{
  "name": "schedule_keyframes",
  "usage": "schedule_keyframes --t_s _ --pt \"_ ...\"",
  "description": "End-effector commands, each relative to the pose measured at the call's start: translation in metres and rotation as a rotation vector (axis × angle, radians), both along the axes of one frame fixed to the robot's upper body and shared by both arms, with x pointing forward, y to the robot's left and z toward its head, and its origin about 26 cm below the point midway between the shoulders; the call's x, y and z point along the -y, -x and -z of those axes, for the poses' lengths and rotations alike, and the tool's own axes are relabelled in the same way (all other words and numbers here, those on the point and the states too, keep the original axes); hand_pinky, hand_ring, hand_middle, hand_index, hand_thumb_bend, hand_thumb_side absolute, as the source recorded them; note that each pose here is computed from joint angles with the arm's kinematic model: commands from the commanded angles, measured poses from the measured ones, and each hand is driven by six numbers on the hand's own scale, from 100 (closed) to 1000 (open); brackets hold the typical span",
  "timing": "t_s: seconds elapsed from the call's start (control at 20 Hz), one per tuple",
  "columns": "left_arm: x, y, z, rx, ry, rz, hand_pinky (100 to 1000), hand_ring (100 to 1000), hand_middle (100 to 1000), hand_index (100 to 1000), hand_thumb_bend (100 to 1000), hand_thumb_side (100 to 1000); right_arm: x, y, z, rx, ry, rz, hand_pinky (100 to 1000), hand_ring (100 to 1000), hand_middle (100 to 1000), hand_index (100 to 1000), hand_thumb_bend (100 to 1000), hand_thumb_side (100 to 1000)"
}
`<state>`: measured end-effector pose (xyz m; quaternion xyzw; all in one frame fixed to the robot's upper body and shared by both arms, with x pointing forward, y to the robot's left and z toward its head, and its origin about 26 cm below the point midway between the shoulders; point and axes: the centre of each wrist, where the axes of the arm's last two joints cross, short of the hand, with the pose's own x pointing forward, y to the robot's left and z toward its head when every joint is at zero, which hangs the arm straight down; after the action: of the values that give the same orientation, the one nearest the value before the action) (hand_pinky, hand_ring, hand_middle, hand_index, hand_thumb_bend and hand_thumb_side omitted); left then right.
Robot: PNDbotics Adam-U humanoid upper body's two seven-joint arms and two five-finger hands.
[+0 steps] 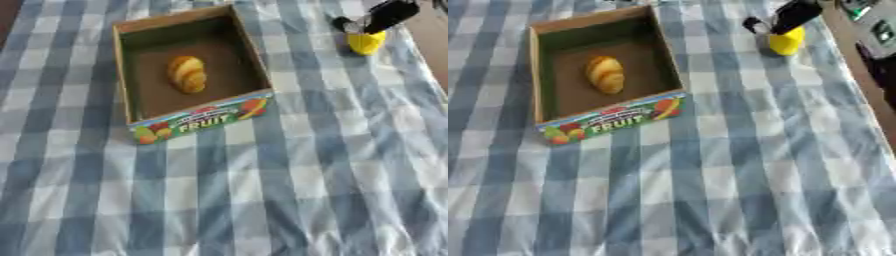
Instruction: Pick up objects on the table and place them in the box.
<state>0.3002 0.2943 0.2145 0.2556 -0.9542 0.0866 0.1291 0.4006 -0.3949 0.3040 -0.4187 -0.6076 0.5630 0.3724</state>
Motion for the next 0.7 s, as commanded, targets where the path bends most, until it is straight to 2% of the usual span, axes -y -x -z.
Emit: schedule_keyframes --t_s 0.05,0.3,0.5,0.55,0.7 --pt "-0.002 0.002 -0.009 0.03 -0.025 -0.004 791 806 786 927 284 395 0.023 0.021 -0.029 0.064 0.022 0.049 871 999 815 911 329 308" --pt "-0.001 0.002 -0.009 0.029 -0.021 -0.002 790 806 785 927 274 404 0.034 0.026 -0.031 0.062 0.027 0.092 876 1000 825 919 367 298" --pt "0.0 0.002 -0.008 0.028 -0.018 -0.002 789 805 785 927 269 410 0.044 0.025 -0.029 0.058 0.025 0.138 878 1000 832 925 360 311" --pt "0.0 0.002 -0.008 0.028 -0.018 -0.003 789 805 785 927 277 388 0.046 0.024 -0.029 0.056 0.022 0.144 878 1000 834 926 356 296" --pt "0.001 0.002 -0.008 0.027 -0.017 -0.002 789 805 785 927 262 416 0.049 0.022 -0.028 0.05 0.019 0.147 880 1000 836 929 350 330"
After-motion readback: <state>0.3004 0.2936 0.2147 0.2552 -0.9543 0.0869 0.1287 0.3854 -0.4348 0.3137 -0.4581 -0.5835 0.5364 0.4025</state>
